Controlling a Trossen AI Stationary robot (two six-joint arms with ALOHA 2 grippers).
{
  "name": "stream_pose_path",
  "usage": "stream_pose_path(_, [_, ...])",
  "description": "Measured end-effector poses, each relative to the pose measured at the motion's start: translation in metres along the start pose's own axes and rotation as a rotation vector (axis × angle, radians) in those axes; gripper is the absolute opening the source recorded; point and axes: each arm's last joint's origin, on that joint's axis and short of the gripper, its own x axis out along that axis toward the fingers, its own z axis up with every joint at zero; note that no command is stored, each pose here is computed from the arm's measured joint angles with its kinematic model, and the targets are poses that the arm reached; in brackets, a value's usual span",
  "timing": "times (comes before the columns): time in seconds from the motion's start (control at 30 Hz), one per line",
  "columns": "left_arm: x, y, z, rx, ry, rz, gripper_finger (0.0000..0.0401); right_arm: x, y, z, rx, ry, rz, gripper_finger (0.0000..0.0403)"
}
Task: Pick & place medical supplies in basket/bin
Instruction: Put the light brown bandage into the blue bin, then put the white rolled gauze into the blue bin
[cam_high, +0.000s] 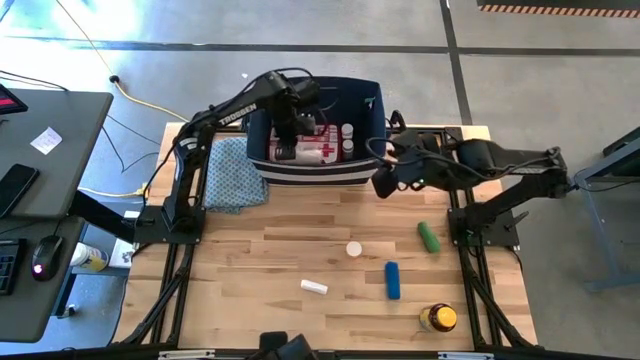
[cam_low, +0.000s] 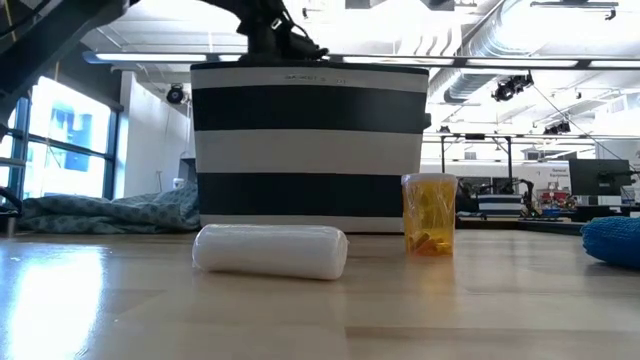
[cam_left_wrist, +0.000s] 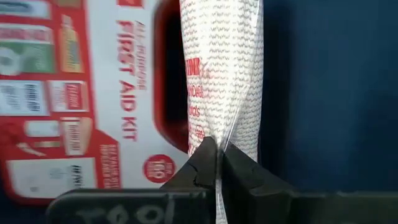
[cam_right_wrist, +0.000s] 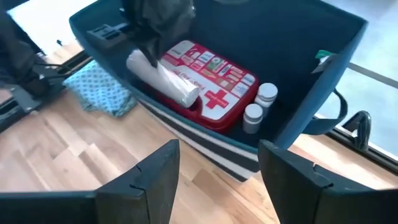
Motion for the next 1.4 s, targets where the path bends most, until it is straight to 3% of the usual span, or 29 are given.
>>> stream_pose_path(0.1, [0.007,0.001,0.0,-0.069,0.006,-0.004,0.0043,-0.003,0.002,-0.002,-0.012,0.002,0.012,0.0208])
stream_pose_path(0.23, [0.009,0.003,0.003,-0.163,-0.03,-0.011,0.0072,-0.005,0.003,-0.004,-0.024,0.006,0.017,0.0208])
stream_pose_path(0.6, [0.006,-0.001,0.0,-0.215,-0.008,-0.055,0.0232,-0.005,0.002,-0.003,-0.005,-0.022,-0.009,0.0208])
stream_pose_path(0.77, [0.006,0.0,-0.001,-0.216,0.01,-0.033,0.0274,-0.005,0.002,-0.003,0.002,-0.017,-0.003,0.0208])
stream_pose_path(1.0, [-0.007,-0.004,-0.007,-0.242,-0.001,0.025,0.0262,-0.005,0.003,-0.003,0.002,-0.017,0.001,0.0208])
stream_pose_path(1.2, [-0.029,-0.013,-0.014,-0.25,-0.075,0.061,0.0205,-0.005,0.003,-0.003,-0.014,-0.021,0.003,0.0208])
stream_pose_path(1.4, [-0.057,-0.021,-0.018,-0.22,-0.238,0.131,0.0142,-0.002,0.002,0.003,0.025,-0.048,0.009,0.0208])
